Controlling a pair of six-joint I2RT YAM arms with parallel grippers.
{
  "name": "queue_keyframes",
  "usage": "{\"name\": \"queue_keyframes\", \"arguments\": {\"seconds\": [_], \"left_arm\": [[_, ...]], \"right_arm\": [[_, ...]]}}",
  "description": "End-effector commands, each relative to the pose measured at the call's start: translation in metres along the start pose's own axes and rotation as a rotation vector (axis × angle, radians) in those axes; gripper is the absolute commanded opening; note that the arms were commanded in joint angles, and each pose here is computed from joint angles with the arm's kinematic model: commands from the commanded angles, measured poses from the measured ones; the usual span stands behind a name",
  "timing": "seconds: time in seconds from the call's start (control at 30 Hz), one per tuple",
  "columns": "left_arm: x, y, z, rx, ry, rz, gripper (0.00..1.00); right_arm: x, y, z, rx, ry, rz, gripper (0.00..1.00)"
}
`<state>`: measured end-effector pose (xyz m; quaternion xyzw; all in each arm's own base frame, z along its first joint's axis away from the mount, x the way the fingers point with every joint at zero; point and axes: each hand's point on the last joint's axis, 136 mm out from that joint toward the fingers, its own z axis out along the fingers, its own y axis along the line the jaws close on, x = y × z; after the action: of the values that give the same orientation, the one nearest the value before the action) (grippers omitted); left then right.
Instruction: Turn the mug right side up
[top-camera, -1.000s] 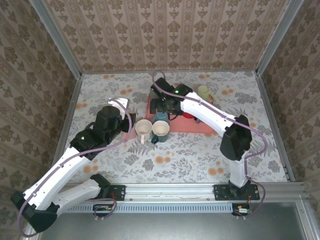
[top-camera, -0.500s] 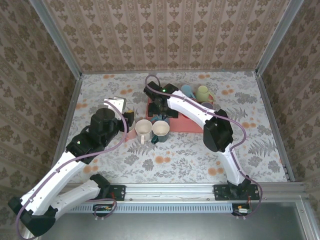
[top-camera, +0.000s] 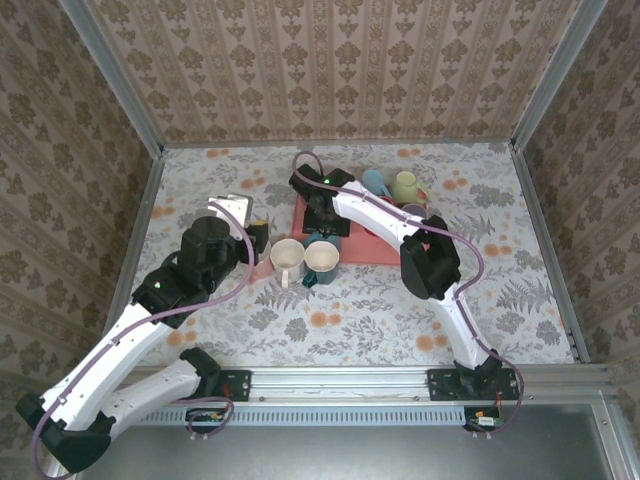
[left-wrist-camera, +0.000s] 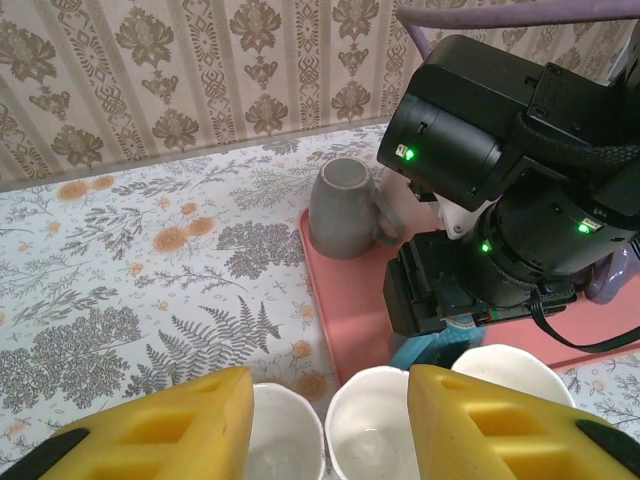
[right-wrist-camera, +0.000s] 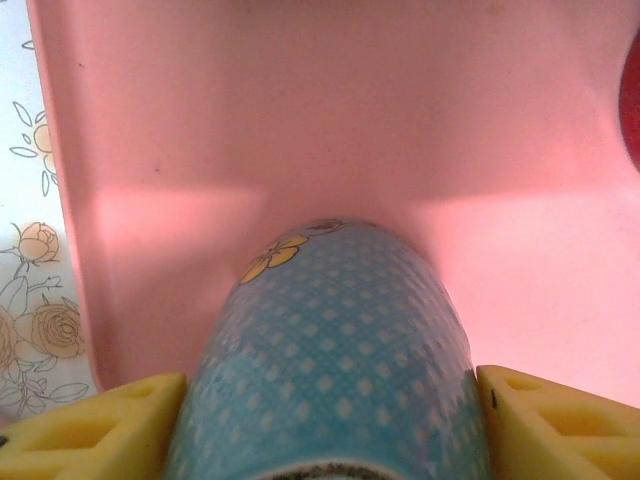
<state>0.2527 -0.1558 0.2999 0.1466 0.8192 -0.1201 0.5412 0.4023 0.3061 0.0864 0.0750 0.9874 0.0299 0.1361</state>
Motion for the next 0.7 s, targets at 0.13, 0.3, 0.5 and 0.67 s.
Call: {"name": "queue_keyframes", "arguments": {"seconds": [0.13, 0.3, 0.5, 0.67], "left_arm": [[0.002, -0.002, 0.005, 0.0, -0.005, 0.032, 0.45], [0.006, -0.002, 0.01, -0.011, 0.015, 0.042, 0.45], [0.008, 0.001, 0.012, -0.035, 0.015, 0.065, 0.45], [0.013, -0.007, 0.016, 0.007, 0.054, 0.078, 0.48]], "right_arm": [[-0.015, -0.004, -0.035, -0.038, -0.079, -0.018, 0.55], [-0.031, -0.015, -0.084, -0.083, -0.195, -0.017, 0.53], [-0.044, -0.034, -0.156, -0.234, -0.37, 0.046, 0.53], [-0.041, -0.043, -0.216, -0.487, -0.512, 0.059, 0.5]]}}
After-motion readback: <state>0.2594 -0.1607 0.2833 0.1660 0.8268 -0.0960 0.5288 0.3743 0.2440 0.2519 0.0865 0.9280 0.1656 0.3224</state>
